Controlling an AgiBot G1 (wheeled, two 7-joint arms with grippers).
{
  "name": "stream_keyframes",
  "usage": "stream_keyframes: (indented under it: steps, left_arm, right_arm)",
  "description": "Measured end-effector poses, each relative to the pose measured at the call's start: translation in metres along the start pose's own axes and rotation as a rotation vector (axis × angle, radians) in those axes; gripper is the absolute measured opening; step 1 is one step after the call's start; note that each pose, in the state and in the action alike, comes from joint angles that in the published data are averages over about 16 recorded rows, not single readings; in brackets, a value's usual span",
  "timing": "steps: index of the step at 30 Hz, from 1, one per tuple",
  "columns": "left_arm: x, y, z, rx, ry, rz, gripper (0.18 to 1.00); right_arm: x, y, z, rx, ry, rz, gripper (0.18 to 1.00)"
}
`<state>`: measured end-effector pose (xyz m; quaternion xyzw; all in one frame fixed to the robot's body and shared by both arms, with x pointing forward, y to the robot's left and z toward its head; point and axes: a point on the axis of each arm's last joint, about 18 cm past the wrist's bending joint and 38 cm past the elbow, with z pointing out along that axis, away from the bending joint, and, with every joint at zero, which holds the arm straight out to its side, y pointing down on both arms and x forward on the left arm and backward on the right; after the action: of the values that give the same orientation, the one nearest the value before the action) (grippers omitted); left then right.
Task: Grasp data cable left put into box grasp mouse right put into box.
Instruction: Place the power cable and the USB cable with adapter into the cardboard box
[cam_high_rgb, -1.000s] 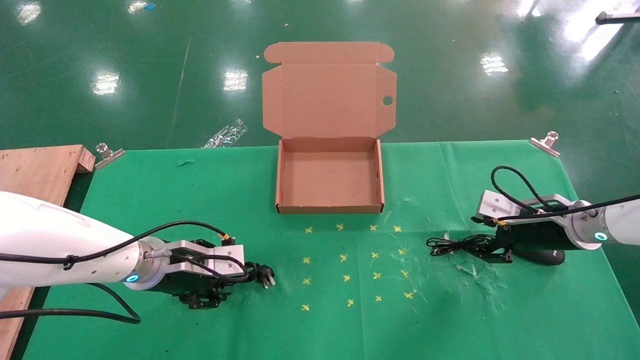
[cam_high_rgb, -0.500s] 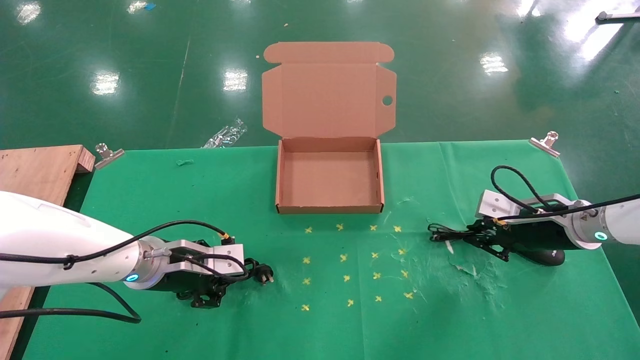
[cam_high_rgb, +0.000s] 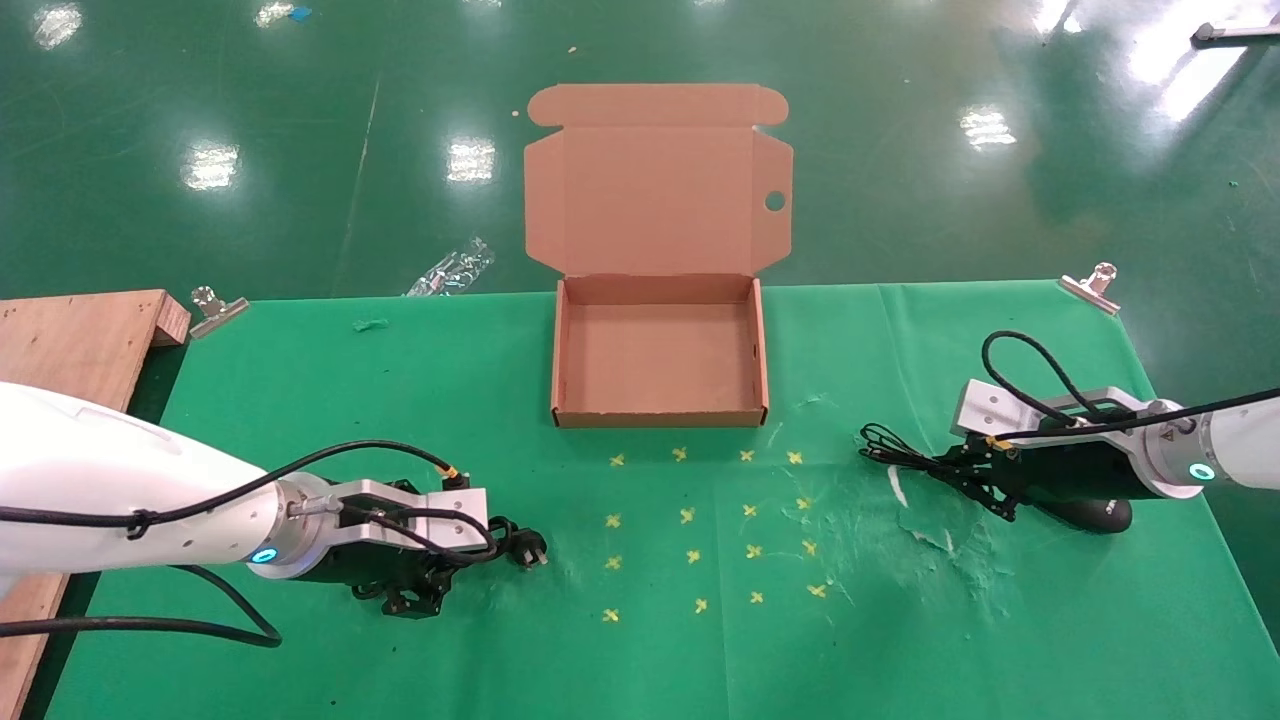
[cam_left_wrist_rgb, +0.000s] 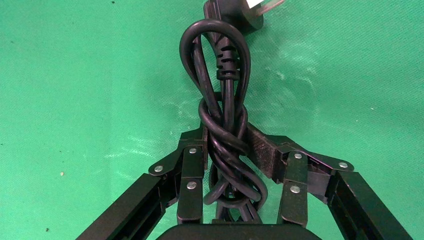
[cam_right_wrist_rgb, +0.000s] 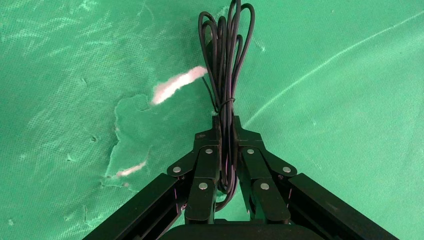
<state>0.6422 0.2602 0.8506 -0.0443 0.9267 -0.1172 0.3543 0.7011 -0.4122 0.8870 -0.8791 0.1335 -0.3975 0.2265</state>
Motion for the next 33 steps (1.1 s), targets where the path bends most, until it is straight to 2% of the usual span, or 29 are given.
stream_keyframes:
  steps: [10, 14, 18, 22, 27, 33]
  left_arm:
    - [-0.028, -0.016, -0.036, 0.073, -0.034, 0.019, 0.301]
    - [-0.043, -0.04, -0.056, 0.145, -0.063, 0.038, 0.3]
    - [-0.055, -0.078, -0.063, 0.231, -0.103, 0.059, 0.3]
    - [-0.063, -0.122, -0.05, 0.288, -0.173, 0.078, 0.3]
    - [-0.07, -0.169, -0.019, 0.314, -0.318, 0.107, 0.299]
    - [-0.071, -0.205, 0.015, 0.319, -0.49, 0.183, 0.299]
  right_arm:
    - [0.036, -0.011, -0.037, 0.034, 0.085, 0.006, 0.214]
    - [0.054, -0.018, -0.056, 0.053, 0.132, 0.004, 0.213]
    - [0.07, -0.027, -0.077, 0.075, 0.176, -0.003, 0.213]
    - [0.085, -0.037, -0.099, 0.098, 0.211, -0.019, 0.212]
    - [0.1, -0.052, -0.129, 0.128, 0.242, -0.047, 0.212]
    - [0.109, -0.065, -0.159, 0.156, 0.257, -0.076, 0.212]
